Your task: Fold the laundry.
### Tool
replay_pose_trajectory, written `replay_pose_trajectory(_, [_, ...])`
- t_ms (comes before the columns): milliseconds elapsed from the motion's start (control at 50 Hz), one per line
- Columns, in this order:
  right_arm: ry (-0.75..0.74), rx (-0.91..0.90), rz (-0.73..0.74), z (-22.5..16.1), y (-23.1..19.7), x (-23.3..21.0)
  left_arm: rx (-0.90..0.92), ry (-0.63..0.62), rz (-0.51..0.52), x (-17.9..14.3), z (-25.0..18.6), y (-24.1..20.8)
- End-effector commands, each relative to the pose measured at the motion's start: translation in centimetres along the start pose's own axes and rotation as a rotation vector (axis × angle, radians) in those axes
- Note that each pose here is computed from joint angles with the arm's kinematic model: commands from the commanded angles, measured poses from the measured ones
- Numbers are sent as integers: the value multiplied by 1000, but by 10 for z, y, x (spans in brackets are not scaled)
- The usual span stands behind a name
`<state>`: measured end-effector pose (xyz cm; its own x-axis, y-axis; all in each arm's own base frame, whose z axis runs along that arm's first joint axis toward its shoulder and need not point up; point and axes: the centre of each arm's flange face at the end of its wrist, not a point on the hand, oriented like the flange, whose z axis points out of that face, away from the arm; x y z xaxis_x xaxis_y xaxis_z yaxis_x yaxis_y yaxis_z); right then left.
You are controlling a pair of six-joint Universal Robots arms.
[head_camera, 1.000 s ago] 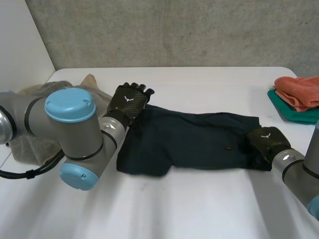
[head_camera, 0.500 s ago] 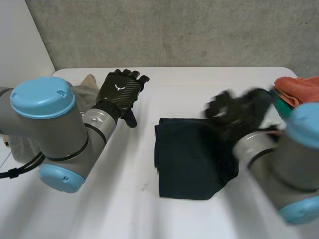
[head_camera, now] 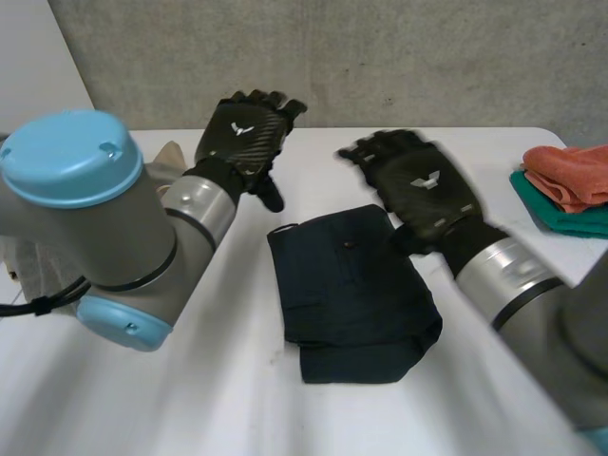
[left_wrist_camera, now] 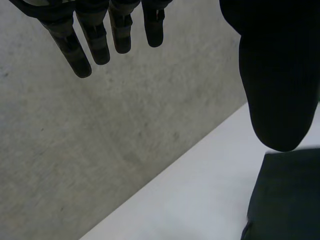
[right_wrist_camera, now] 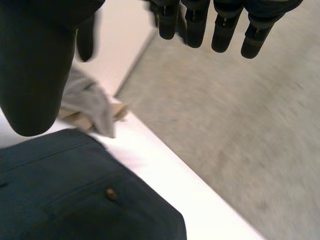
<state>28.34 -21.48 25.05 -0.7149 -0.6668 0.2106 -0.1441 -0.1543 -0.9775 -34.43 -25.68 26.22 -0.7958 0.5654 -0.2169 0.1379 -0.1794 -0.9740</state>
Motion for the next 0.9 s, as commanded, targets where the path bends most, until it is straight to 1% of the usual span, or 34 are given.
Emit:
replay_pose_trajectory(20, [121,-199,168,10,23,55,-77,101,-91,38,5,7])
replay_pose_trajectory(40, [118,-223,171,15,28,57,-119,124,-99,49,4,15])
replay_pose_trajectory(100, [100,-302,172,33,46,62,-191,142,-105,63,3,30])
replay_pose_trajectory(140, [86,-351,170,40,56,64,-267,130,-92,73,1,49])
replay_pose_trajectory(180, [54,-426,167,47,75,62,-338,97,-74,77,-1,70])
replay_pose_trajectory(220, [20,-499,152,53,98,60,-375,79,-60,79,-2,83])
replay_pose_trajectory(240, [20,-500,152,53,98,60,-391,73,-55,80,-3,89])
replay_pose_trajectory(260, [-8,-535,133,55,112,56,-422,64,-45,80,-5,99])
replay_pose_trajectory(300, [-25,-564,95,56,124,54,-457,63,-31,81,-8,111])
replay_pose_trajectory(340, [-35,-582,57,57,133,54,-478,66,-19,81,-9,117])
replay_pose_trajectory(400, [-42,-585,20,57,135,54,-514,72,2,79,-13,118])
replay_pose_trajectory(480, [-14,-551,-22,59,123,58,-502,70,-1,74,-10,108])
replay_pose_trajectory(500, [20,-509,-47,60,110,63,-487,67,-2,72,-9,102])
replay_pose_trajectory(560, [76,-411,-109,59,81,66,-393,36,-21,56,-4,63])
replay_pose_trajectory(580, [87,-395,-121,57,76,65,-340,35,-31,49,-3,43])
replay_pose_trajectory(620, [106,-345,-151,50,62,55,-288,51,-46,43,-2,25])
replay_pose_trajectory(660, [105,-314,-165,45,55,46,-220,103,-63,37,1,5])
replay_pose_trajectory(680, [84,-285,-179,37,51,30,-198,122,-67,35,2,-1])
replay_pose_trajectory(700, [75,-279,-181,35,51,24,-177,142,-71,33,3,-6])
replay_pose_trajectory(720, [59,-274,-187,30,52,16,-137,198,-82,31,6,-14])
replay_pose_trajectory(740, [44,-272,-191,26,54,9,-117,224,-86,29,7,-20])
replay_pose_trajectory(780, [0,-288,-201,12,65,-11,-81,282,-92,29,7,-29])
replay_pose_trajectory(800, [-9,-301,-204,7,69,-15,-55,346,-96,31,7,-34])
replay_pose_trajectory(840, [-41,-347,-205,-9,85,-29,-32,398,-101,31,7,-40])
replay_pose_trajectory(860, [-51,-356,-203,-13,90,-32,-20,447,-106,32,6,-43])
replay_pose_trajectory(900, [-67,-376,-197,-23,102,-39,-23,483,-113,34,5,-44])
